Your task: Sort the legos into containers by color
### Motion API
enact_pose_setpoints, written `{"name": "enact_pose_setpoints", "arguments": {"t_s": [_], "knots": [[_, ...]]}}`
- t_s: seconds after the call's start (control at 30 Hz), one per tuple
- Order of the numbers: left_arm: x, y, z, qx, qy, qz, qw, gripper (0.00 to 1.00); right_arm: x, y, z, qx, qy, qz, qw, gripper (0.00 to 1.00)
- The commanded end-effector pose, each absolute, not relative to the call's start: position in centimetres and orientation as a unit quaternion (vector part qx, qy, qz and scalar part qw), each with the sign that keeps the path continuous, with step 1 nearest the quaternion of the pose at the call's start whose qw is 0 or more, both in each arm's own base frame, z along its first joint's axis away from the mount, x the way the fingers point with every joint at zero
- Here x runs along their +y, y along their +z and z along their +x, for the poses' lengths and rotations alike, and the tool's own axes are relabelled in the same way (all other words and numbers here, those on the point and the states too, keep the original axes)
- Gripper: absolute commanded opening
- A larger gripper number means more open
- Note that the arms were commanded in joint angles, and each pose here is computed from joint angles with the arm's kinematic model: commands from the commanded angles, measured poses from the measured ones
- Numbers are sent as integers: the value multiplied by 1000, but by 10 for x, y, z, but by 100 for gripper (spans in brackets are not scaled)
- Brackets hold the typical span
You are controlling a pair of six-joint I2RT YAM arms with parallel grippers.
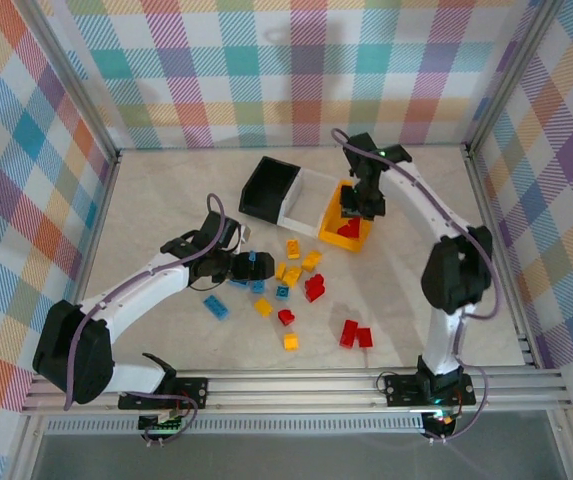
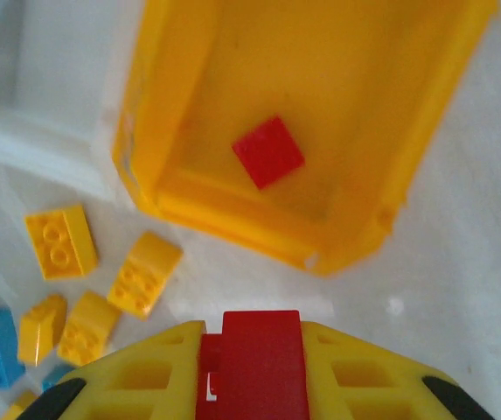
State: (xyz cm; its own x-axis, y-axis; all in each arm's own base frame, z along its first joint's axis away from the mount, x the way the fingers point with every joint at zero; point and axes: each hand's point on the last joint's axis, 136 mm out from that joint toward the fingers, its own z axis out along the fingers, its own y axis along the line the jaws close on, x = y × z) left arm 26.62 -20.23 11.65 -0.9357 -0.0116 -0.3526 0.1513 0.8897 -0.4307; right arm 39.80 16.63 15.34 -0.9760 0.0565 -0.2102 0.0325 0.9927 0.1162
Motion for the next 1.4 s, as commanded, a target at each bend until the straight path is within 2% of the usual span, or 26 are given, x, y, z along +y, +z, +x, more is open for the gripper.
{"name": "enact_pose_setpoints", "arguments": {"t_s": [0.0, 0.17, 0.4, 0.63, 0.87, 0.97, 1.07, 1.23, 1.37], "knots": [[-200, 130, 261, 956, -222, 58, 185, 100, 168, 136, 414, 995, 47, 12, 82, 21], [-192, 130, 253, 959, -205, 71, 182, 100, 173, 112, 441, 996, 48, 21, 75, 21], [-190, 126, 252, 960, -203, 74, 179, 100, 172, 89, 447, 997, 45, 34, 52, 26], [-199, 126, 259, 957, -213, 80, 179, 100, 168, 99, 446, 997, 45, 38, 58, 39], [-203, 129, 262, 955, -219, 86, 180, 100, 161, 126, 427, 996, 46, 37, 62, 43], [-202, 132, 260, 954, -219, 89, 184, 100, 158, 151, 394, 997, 47, 23, 59, 43], [-199, 132, 258, 954, -217, 88, 188, 100, 152, 159, 338, 998, 52, 18, 32, 44], [-198, 125, 253, 954, -223, 78, 182, 100, 145, 127, 228, 996, 63, 38, -58, 49], [-201, 123, 254, 953, -231, 69, 182, 100, 158, 100, 173, 990, 83, 52, -100, 58]]}}
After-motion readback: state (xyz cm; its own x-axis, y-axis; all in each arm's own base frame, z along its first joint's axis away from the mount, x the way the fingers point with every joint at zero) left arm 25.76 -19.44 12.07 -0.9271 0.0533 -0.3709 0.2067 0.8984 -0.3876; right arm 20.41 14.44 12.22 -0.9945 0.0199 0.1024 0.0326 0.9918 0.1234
